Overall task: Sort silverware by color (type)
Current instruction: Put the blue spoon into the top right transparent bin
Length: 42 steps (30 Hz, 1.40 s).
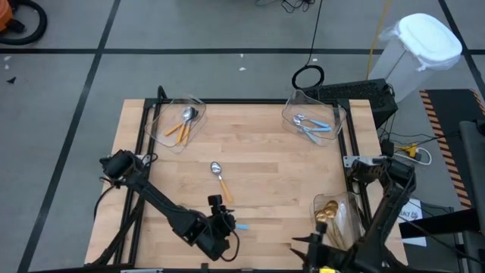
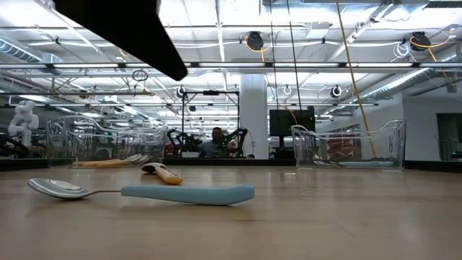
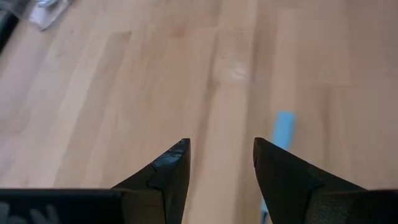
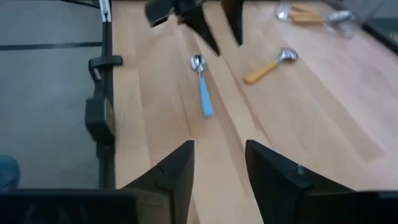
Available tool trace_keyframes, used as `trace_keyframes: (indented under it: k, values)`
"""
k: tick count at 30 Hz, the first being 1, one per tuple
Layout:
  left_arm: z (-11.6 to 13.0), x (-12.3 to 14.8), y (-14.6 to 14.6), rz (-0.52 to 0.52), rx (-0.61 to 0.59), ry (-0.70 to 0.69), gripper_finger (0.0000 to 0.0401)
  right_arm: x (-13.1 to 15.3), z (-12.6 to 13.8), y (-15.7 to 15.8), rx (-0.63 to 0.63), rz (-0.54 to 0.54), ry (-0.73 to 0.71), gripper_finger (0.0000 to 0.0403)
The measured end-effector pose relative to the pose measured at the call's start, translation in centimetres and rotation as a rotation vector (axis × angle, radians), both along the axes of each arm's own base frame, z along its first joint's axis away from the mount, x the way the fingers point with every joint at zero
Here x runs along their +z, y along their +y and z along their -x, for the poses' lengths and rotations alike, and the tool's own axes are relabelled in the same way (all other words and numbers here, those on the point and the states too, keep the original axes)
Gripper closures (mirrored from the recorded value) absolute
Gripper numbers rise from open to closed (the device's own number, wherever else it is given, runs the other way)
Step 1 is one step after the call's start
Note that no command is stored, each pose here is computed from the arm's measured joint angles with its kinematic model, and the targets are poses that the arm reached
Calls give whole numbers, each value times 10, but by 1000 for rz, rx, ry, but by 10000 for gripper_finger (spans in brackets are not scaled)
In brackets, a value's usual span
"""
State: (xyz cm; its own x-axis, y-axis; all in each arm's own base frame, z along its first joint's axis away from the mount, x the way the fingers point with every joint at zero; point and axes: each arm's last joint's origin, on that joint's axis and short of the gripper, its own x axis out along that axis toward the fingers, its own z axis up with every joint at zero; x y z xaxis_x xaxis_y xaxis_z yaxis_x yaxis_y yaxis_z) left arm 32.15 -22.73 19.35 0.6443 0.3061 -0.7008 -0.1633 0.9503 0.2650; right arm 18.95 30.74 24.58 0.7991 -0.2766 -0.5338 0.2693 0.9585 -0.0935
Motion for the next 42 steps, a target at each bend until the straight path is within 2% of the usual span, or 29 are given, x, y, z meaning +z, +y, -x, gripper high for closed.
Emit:
trace_keyframes:
  k: [9,14,25,34,42]
  values:
    - [23,0,-30,52,-47,-19,226,-16,-53,-19,28,67,-31,266]
    - [35,0,-41,29,-95,-9,226,-30,-91,-44,71,-31,32,266]
    - [37,0,-43,39,-45,-50,226,-87,-153,-84,336,-159,31,266]
    - [39,0,-42,6,-24,-75,227,-132,-186,-111,312,-144,17,266]
    - [39,0,-41,-2,-7,-75,227,-156,-196,-123,335,-192,63,266]
